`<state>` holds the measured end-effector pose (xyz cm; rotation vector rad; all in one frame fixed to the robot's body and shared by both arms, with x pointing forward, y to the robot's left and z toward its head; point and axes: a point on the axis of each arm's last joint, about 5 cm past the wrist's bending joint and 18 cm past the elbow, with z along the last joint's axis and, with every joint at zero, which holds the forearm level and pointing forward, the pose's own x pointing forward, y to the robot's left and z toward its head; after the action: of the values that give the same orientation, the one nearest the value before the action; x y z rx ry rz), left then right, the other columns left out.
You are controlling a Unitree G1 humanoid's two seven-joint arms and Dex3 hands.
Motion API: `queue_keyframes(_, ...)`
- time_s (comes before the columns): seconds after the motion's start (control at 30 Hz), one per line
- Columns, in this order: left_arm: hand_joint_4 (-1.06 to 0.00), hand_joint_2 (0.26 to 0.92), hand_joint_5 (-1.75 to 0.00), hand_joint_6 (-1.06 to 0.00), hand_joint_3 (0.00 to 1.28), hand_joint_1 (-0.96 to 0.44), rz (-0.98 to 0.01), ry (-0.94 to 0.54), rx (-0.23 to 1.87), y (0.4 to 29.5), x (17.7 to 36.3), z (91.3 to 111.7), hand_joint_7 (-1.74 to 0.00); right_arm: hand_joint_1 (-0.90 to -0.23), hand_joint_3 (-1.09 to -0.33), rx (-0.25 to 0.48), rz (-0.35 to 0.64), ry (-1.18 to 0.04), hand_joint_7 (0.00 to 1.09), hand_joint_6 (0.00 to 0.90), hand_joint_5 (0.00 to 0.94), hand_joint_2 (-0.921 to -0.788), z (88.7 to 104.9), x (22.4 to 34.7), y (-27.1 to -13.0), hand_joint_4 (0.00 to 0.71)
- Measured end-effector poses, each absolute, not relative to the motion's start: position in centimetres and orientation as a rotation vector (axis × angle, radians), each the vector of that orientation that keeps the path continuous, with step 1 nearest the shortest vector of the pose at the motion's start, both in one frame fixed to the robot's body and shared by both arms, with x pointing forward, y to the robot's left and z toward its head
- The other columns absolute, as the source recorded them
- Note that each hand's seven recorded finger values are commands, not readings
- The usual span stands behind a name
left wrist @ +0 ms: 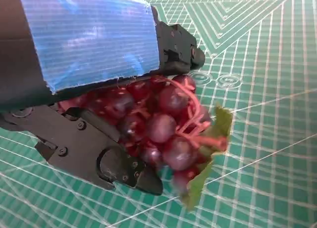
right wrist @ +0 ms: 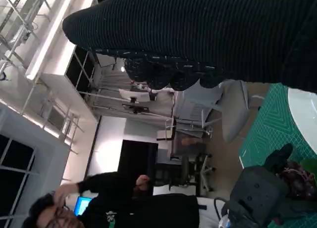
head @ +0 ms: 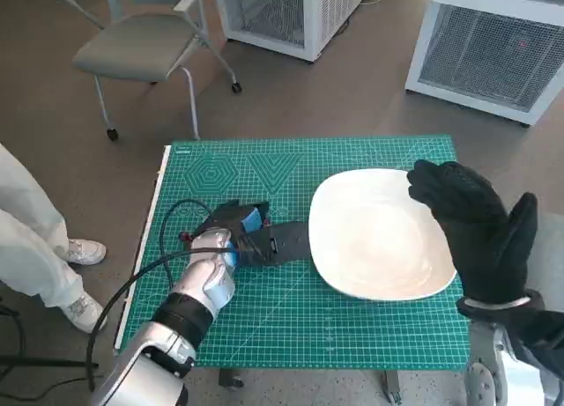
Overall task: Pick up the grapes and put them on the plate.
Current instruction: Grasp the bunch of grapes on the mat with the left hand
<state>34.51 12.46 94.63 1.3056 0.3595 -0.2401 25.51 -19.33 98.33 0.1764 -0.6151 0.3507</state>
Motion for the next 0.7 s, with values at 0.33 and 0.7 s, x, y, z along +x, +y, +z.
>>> queue_keyframes(0.33, -0.45, 0.665, -1.6, -0.62, 0.75, 0.32, -0.231, 0.245, 1.323, 12.56, 34.51, 94.45, -0.67, -0.376, -0.647, 0.176, 0.35, -0.615, 0.99, 0.164, 0.741, -0.921, 98.32, 25.48, -19.34, 0.401)
queue_keyframes(0.7, -0.52, 0.842, -1.35, -0.52, 0.33, 0.01, -0.256, 0.267, 1.311, 12.96, 34.57, 94.56, -1.31, -0.38, -0.646, 0.174, 0.348, -0.615, 0.99, 0.163, 0.743, -0.921, 98.33, 25.48, -19.34, 0.4)
